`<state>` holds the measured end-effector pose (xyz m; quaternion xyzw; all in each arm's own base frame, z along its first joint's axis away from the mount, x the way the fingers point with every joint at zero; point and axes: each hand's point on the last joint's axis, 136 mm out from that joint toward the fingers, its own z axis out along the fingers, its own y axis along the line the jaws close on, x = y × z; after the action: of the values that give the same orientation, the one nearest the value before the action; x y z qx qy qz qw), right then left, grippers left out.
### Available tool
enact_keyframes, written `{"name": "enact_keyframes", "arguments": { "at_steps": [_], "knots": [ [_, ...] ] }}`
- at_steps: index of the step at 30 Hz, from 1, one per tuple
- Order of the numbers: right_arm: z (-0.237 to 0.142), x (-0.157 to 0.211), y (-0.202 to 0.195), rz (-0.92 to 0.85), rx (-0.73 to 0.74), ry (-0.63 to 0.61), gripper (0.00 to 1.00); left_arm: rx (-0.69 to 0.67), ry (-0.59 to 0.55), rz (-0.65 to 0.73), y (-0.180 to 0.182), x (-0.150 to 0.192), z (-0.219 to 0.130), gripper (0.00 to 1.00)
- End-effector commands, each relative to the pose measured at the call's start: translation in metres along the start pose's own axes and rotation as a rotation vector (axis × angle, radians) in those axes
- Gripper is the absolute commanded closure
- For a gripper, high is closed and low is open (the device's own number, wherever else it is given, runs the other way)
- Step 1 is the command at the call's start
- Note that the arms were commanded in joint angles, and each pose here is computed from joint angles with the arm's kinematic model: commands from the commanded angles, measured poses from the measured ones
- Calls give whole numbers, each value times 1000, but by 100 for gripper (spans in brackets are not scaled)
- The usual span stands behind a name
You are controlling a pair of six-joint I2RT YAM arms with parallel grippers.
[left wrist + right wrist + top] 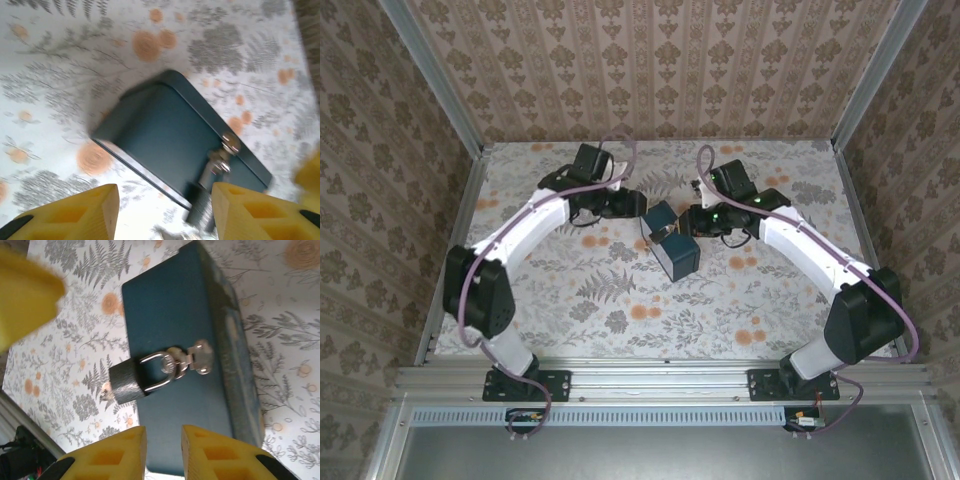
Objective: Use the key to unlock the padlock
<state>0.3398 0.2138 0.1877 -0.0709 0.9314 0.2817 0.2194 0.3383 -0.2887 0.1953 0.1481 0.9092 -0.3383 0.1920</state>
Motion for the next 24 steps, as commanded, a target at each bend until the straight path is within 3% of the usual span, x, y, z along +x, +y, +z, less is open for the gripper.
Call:
{"name": "enact_keyframes", "arguments": {
  "at_steps": [1, 3, 9, 15, 24],
  "knots": [
    [-6, -11, -2, 6, -23, -53, 73, 215, 81, -69, -35, 36, 8, 47],
    [-5, -12, -6, 11, -23, -49, 73, 248, 94, -85, -42, 46, 19, 46],
    [-5, -18, -16, 15, -39, -84, 72, 180, 100, -68, -39, 49, 45, 47],
    [3, -13, -20, 2, -52, -63, 71, 141, 104, -58, -31, 48, 51, 48],
    [17, -11, -26, 11, -57, -44, 71, 176, 112, -57, -42, 52, 45, 66]
  ]
}}
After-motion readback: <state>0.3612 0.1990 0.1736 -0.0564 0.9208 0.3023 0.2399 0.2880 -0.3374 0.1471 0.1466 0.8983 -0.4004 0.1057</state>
